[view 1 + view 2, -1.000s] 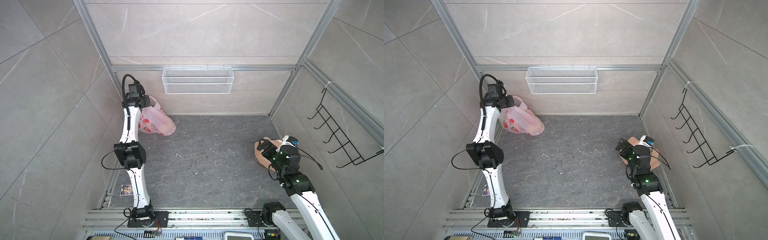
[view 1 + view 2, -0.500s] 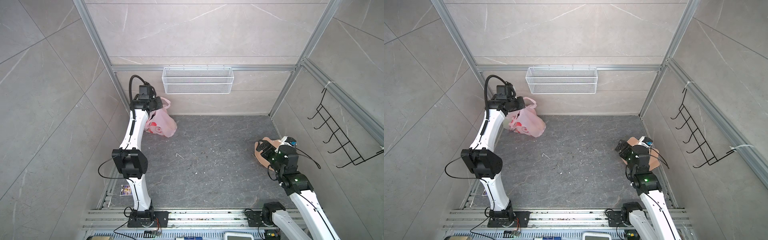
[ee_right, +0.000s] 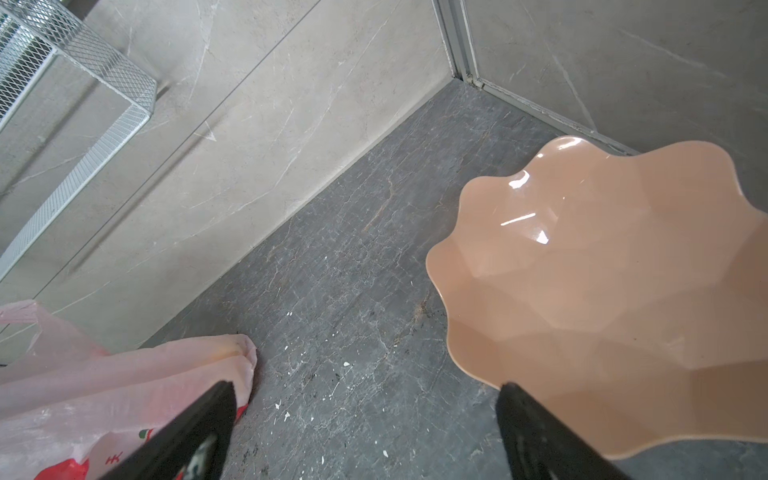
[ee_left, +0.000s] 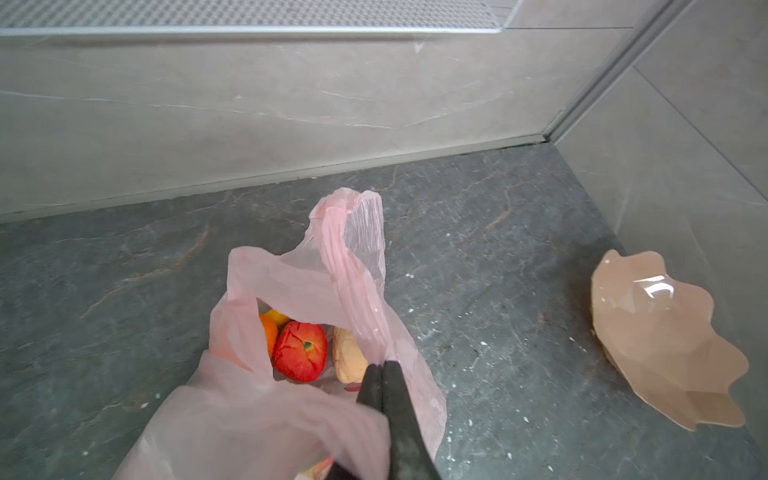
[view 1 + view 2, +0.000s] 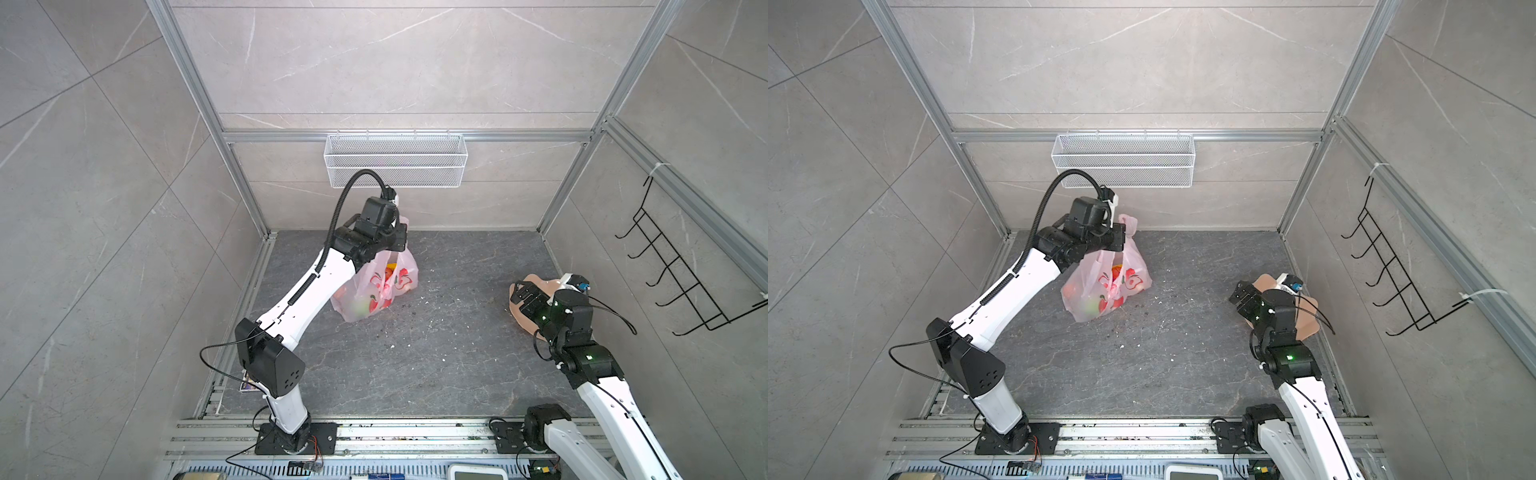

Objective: Take the fake fruits out of the plastic bag
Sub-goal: 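Grasp the bag handle with the left gripper and drag it toward the table center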

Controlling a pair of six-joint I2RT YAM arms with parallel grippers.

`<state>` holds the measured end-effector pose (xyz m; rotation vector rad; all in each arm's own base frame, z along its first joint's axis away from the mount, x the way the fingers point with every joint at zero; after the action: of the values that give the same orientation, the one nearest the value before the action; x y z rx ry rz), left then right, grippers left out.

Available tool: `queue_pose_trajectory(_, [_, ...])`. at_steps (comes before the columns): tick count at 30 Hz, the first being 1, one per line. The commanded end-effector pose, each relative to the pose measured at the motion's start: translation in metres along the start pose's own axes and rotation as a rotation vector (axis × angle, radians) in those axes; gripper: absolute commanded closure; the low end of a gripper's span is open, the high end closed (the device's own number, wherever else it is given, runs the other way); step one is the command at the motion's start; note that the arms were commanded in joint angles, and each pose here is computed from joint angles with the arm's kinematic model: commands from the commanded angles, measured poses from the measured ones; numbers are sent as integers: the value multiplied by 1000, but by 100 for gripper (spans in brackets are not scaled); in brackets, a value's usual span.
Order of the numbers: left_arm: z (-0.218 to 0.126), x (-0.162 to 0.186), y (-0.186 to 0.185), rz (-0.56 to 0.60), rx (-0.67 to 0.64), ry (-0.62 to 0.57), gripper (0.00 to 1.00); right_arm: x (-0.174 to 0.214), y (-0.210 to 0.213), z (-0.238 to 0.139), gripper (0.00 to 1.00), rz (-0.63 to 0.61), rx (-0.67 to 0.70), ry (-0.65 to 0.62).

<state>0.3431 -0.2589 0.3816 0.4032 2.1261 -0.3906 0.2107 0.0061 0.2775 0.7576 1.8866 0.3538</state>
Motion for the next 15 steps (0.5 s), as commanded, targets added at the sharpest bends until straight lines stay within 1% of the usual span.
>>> queue_pose_trajectory(1, [-30,-18,-35,-31,78,-148,100,5,-2,4,1,15,4,17])
queue_pose_trajectory(4, [-31,-11,-69,-4,143,-153,100,5,-2,4,1,18,4,23])
queue_pose_trajectory(7, [-30,-2,-94,23,182,-148,100,6,-3,4,1,16,3,26])
queue_pose_trajectory(12, [-31,14,-114,51,214,-133,100,7,-2,3,1,13,0,40])
queue_pose_trajectory(15, [-32,23,-117,64,224,-114,100,6,2,5,0,2,1,78])
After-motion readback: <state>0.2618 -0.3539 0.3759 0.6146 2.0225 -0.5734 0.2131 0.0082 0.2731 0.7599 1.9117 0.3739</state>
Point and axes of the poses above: each gripper's point midway between its finger pads, its own z axis out along the fingers, its own y axis along the line the jaws close on, x = y × z, the point moved 9 cm from there along -z, back along the fingers, and after that the axes turned 4 degrees about z, right-handed, at the moved point
